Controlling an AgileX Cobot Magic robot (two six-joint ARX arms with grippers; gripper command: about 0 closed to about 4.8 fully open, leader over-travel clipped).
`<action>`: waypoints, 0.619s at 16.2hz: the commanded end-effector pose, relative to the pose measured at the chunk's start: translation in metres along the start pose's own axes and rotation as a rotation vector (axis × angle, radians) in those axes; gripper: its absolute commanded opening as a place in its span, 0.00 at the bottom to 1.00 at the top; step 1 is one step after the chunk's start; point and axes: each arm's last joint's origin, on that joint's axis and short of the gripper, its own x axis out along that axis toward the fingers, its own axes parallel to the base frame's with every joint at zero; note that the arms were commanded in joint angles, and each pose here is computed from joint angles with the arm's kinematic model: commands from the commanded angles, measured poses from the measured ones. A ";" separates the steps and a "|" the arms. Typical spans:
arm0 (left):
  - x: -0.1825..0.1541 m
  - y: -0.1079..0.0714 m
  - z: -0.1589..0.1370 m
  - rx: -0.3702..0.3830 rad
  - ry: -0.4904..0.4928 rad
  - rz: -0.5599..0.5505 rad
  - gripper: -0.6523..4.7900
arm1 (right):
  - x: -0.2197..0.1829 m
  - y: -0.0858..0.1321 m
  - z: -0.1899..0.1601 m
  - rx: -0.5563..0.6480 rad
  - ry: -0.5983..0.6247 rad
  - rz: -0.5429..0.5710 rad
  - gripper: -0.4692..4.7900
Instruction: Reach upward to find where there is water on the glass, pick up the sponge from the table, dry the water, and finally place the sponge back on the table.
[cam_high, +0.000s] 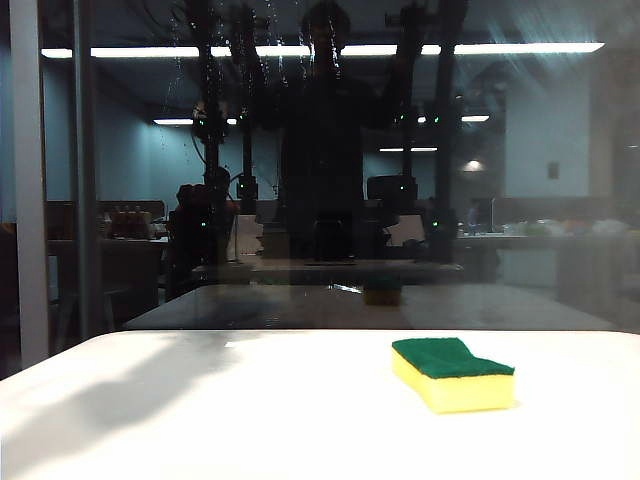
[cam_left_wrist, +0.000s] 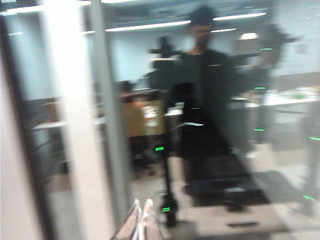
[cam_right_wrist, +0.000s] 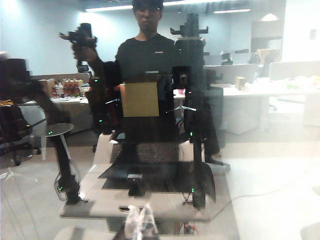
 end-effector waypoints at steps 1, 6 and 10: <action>-0.004 -0.006 -0.004 -0.036 0.038 -0.193 0.11 | -0.005 0.000 0.005 -0.005 -0.031 -0.003 0.08; -0.001 -0.033 -0.035 -0.076 0.272 -0.459 0.41 | -0.005 0.000 0.005 -0.005 -0.029 0.000 0.08; 0.005 -0.067 -0.065 -0.081 0.417 -0.590 0.55 | -0.007 0.000 0.004 -0.004 -0.010 -0.002 0.08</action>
